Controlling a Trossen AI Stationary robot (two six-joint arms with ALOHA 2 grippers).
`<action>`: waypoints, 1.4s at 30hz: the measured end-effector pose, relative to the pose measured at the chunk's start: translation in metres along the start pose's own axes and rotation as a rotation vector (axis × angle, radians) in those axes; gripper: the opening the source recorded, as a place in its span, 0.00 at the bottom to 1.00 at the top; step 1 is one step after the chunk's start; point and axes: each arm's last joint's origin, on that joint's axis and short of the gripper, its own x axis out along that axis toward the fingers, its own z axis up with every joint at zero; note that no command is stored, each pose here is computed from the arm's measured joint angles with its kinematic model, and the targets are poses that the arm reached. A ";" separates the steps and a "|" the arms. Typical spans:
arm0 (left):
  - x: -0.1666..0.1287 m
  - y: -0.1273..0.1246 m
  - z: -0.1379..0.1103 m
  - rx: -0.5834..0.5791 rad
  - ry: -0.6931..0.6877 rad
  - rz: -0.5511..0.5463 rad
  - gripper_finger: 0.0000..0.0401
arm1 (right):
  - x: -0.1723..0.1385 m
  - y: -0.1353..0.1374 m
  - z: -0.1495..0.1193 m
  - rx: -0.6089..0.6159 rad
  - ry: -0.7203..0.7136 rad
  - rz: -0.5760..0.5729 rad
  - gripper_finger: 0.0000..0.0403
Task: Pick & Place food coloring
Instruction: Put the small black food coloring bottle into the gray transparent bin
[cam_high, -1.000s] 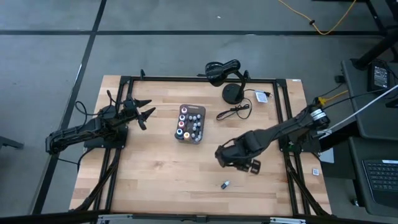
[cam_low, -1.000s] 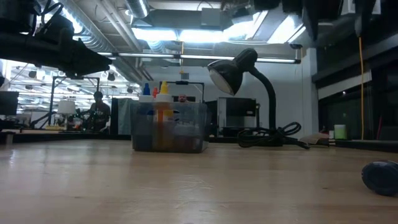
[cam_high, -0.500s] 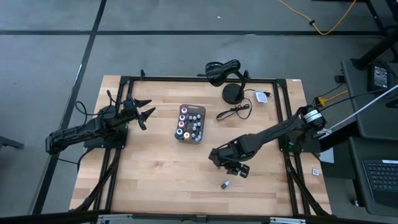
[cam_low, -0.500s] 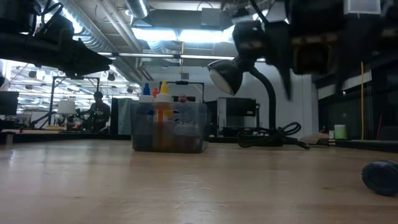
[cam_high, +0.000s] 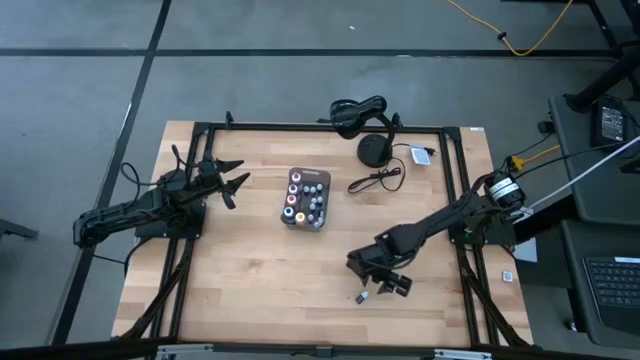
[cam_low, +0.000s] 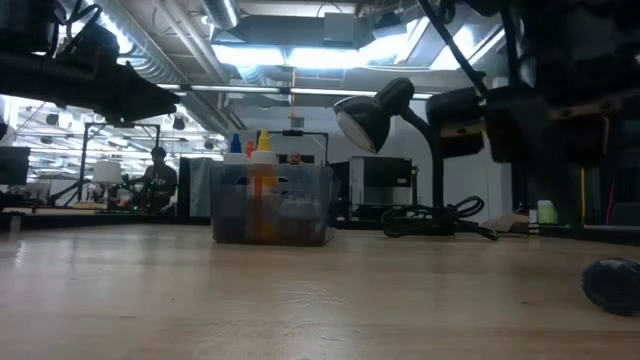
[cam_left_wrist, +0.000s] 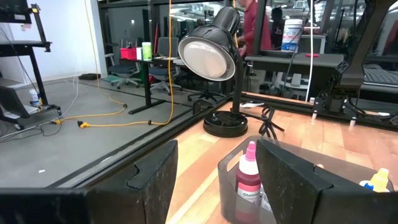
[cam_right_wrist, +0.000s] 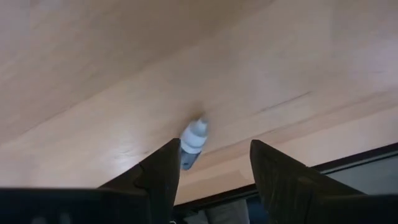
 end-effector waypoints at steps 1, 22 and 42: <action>0.000 0.000 0.000 0.000 0.000 0.000 0.53 | 0.002 -0.001 0.002 0.000 0.008 -0.005 0.48; 0.000 0.000 0.000 0.000 0.000 0.000 0.53 | 0.021 0.003 0.010 -0.029 0.032 0.041 0.48; 0.000 0.000 0.000 0.001 0.002 0.000 0.53 | 0.035 0.007 0.005 -0.088 0.026 0.098 0.48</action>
